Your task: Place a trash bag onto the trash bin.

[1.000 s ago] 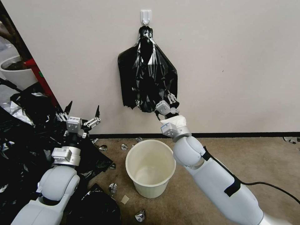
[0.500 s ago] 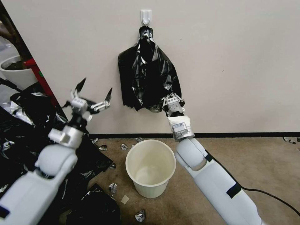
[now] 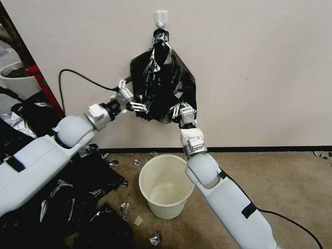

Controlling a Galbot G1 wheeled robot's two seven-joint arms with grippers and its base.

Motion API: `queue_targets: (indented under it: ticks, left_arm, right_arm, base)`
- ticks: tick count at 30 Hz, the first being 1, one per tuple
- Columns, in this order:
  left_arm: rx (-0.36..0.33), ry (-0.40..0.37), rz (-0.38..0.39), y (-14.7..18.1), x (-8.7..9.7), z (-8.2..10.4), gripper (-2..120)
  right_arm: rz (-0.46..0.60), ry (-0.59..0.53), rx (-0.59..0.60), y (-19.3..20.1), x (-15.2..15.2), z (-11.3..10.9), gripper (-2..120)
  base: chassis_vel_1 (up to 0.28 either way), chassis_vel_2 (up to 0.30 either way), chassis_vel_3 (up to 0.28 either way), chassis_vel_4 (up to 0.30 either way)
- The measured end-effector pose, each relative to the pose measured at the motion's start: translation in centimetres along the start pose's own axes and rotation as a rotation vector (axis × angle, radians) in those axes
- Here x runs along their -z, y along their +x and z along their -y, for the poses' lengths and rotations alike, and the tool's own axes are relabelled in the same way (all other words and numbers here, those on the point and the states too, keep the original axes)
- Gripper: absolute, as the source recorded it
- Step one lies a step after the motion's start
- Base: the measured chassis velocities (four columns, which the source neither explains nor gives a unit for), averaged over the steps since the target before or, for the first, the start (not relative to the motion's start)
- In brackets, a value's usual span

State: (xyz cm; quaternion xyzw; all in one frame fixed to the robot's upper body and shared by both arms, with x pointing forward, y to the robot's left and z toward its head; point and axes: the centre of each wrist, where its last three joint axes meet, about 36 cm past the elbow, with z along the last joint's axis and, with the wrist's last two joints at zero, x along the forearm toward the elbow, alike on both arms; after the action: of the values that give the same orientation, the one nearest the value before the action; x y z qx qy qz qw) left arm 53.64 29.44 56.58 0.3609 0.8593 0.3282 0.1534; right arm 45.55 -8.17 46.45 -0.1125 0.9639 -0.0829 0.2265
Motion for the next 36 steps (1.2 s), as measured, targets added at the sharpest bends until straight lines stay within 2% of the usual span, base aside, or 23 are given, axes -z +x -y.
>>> queue_targets:
  ticks: [2,5,6,8,9,11,13,16,17,20,21,24,26,27,29,31,32,34,35,36]
  left_arm:
    - [-0.01,-0.011,-0.011,-0.1,-0.1,0.0,95]
    - [-0.014,-0.033,-0.044,-0.2,-0.2,0.0,80]
    - [-0.014,-0.033,-0.044,-0.2,-0.2,0.0,80]
    - [-0.008,-0.033,-0.079,-0.2,-0.1,0.0,71]
    - [-0.008,-0.033,-0.079,-0.2,-0.1,0.0,71]
    - [-0.003,-0.02,-0.106,-0.3,0.0,0.3,59]
    - [-0.001,-0.012,-0.114,-0.3,0.0,0.5,55]
    - [0.01,0.019,-0.149,-0.2,0.1,1.0,40]
    - [0.01,0.019,-0.149,-0.2,0.1,1.0,40]
    - [0.021,0.054,-0.189,0.2,0.3,1.4,27]
    - [0.021,0.054,-0.189,0.2,0.3,1.4,27]
    - [0.041,0.078,-0.215,0.9,0.4,1.8,12]
    - [0.048,0.087,-0.217,1.2,0.5,1.9,9]
    - [0.06,0.106,-0.213,1.7,0.6,2.2,2]
    - [0.069,0.124,-0.203,2.1,0.8,2.6,0]
    - [0.098,0.182,-0.144,3.3,1.5,3.9,0]
    - [0.098,0.182,-0.144,3.3,1.5,3.9,0]
    - [0.161,0.244,-0.068,4.9,2.3,5.6,0]
    - [0.161,0.244,-0.068,4.9,2.3,5.6,0]
    - [0.195,0.274,-0.049,5.8,2.3,6.6,0]
  right_arm:
    - [0.001,-0.001,0.001,0.0,0.1,0.0,0]
    - [0.012,-0.002,-0.001,-0.2,0.2,0.1,0]
    - [0.012,-0.002,-0.001,-0.2,0.2,0.1,0]
    - [0.022,-0.003,-0.002,-0.2,0.3,0.3,0]
    - [0.022,-0.003,-0.002,-0.2,0.3,0.3,0]
    - [0.033,-0.008,-0.001,0.0,0.5,0.6,0]
    - [0.038,-0.012,0.0,0.1,0.7,0.7,0]
    - [0.049,-0.018,0.009,0.4,0.8,1.0,0]
    - [0.049,-0.018,0.009,0.4,0.8,1.0,0]
    - [0.056,-0.03,0.016,0.7,1.1,1.1,0]
    - [0.056,-0.03,0.016,0.7,1.1,1.1,0]
    - [0.065,-0.043,0.024,1.2,1.4,1.2,0]
    - [0.069,-0.046,0.029,1.4,1.3,1.2,0]
    - [0.076,-0.051,0.033,1.7,1.2,1.3,0]
    - [0.077,-0.054,0.034,2.0,1.1,1.4,0]
    - [0.063,-0.071,0.029,3.3,0.8,1.5,0]
    - [0.063,-0.071,0.029,3.3,0.8,1.5,0]
    - [0.026,-0.116,0.003,5.2,0.6,1.3,0]
    - [0.026,-0.116,0.003,5.2,0.6,1.3,0]
    - [0.004,-0.141,-0.014,6.2,0.5,1.1,0]
  base:
    - [0.0,0.0,0.0,0.0]
    - [0.0,0.0,0.0,0.0]
    - [0.0,0.0,0.0,0.0]
    - [0.0,0.0,0.0,0.0]
    - [0.0,0.0,0.0,0.0]
    - [0.0,0.0,0.0,0.0]
    - [0.0,0.0,0.0,0.0]
    - [0.0,0.0,0.0,0.0]
    - [0.0,0.0,0.0,0.0]
    - [0.0,0.0,0.0,0.0]
    - [0.0,0.0,0.0,0.0]
    - [0.0,0.0,0.0,0.0]
    - [0.0,0.0,0.0,0.0]
    - [0.0,0.0,0.0,0.0]
    - [0.0,0.0,0.0,0.0]
    - [0.0,0.0,0.0,0.0]
    - [0.0,0.0,0.0,0.0]
    - [0.0,0.0,0.0,0.0]
    - [0.0,0.0,0.0,0.0]
    - [0.0,0.0,0.0,0.0]
